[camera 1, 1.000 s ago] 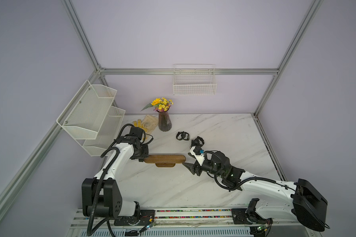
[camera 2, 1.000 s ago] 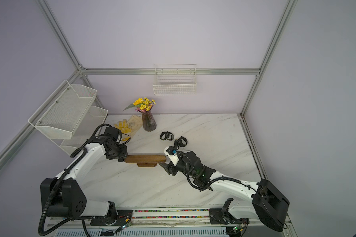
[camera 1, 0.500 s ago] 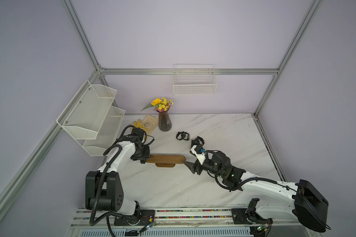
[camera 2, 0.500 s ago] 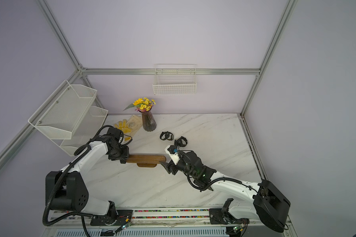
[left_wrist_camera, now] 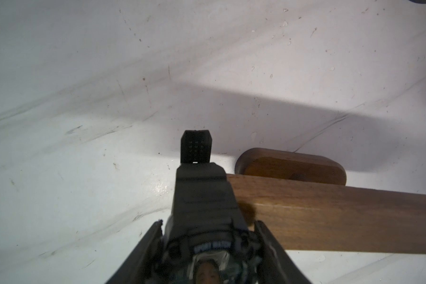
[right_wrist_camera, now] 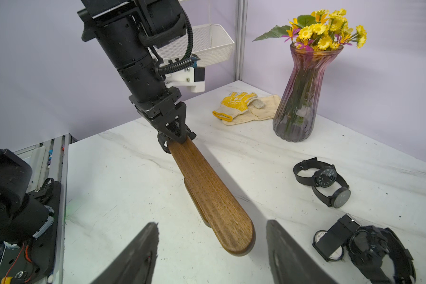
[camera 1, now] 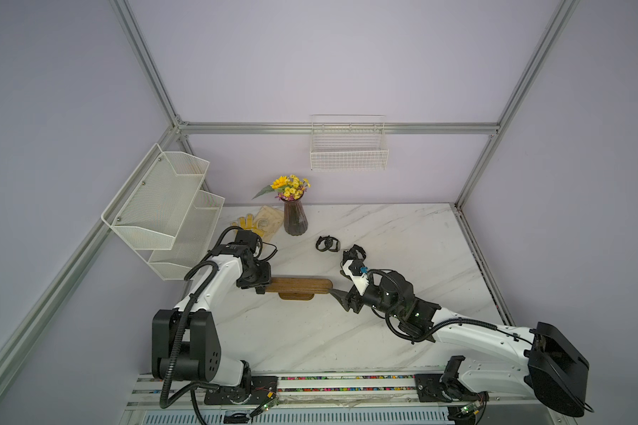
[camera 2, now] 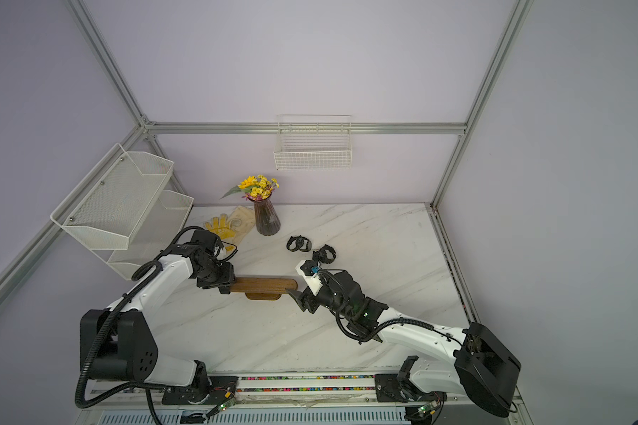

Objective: Place watch on stand
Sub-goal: Place the watch on the stand.

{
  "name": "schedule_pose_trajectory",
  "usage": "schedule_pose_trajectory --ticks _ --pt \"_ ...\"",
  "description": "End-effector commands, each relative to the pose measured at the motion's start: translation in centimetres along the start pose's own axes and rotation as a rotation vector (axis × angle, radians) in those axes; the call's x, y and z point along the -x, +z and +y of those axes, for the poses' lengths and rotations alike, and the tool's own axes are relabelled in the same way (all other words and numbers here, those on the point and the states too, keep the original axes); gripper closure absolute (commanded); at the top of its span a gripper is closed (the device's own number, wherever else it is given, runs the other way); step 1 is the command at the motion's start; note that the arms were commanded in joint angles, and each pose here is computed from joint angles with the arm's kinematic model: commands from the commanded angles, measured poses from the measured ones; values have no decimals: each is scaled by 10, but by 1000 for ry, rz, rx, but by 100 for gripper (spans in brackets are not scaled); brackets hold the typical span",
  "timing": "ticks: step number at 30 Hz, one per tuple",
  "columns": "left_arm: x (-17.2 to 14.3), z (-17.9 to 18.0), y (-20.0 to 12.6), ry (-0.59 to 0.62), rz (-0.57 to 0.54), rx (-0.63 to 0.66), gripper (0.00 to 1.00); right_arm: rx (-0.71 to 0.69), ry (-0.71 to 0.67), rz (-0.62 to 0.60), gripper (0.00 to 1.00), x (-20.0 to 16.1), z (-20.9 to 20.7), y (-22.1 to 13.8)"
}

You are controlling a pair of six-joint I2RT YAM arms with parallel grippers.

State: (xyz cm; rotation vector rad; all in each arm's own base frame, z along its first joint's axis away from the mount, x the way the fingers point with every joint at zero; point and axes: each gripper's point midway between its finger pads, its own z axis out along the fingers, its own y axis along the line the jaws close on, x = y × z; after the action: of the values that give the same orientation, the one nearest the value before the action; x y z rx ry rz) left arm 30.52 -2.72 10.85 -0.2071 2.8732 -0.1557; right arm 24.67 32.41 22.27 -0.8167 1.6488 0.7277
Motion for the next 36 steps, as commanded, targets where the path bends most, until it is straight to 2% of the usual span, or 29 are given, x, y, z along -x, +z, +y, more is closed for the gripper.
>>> schedule_pose_trajectory --ticks 1,9,17,30,36 --pt "-5 -5 -4 4 -9 -41 55 -11 6 -11 28 7 -2 -4" --pt "-9 -12 -3 20 -1 -46 55 -8 5 -1 29 4 -2 -2" --pt "-10 -22 -15 24 -41 -67 54 -3 1 2 28 4 -1 -2" --pt "-15 -32 -5 19 -14 -47 52 -8 -2 0 29 5 -2 -4" --pt "-20 -33 10 7 37 -27 49 -8 -3 0 28 5 -2 -4"
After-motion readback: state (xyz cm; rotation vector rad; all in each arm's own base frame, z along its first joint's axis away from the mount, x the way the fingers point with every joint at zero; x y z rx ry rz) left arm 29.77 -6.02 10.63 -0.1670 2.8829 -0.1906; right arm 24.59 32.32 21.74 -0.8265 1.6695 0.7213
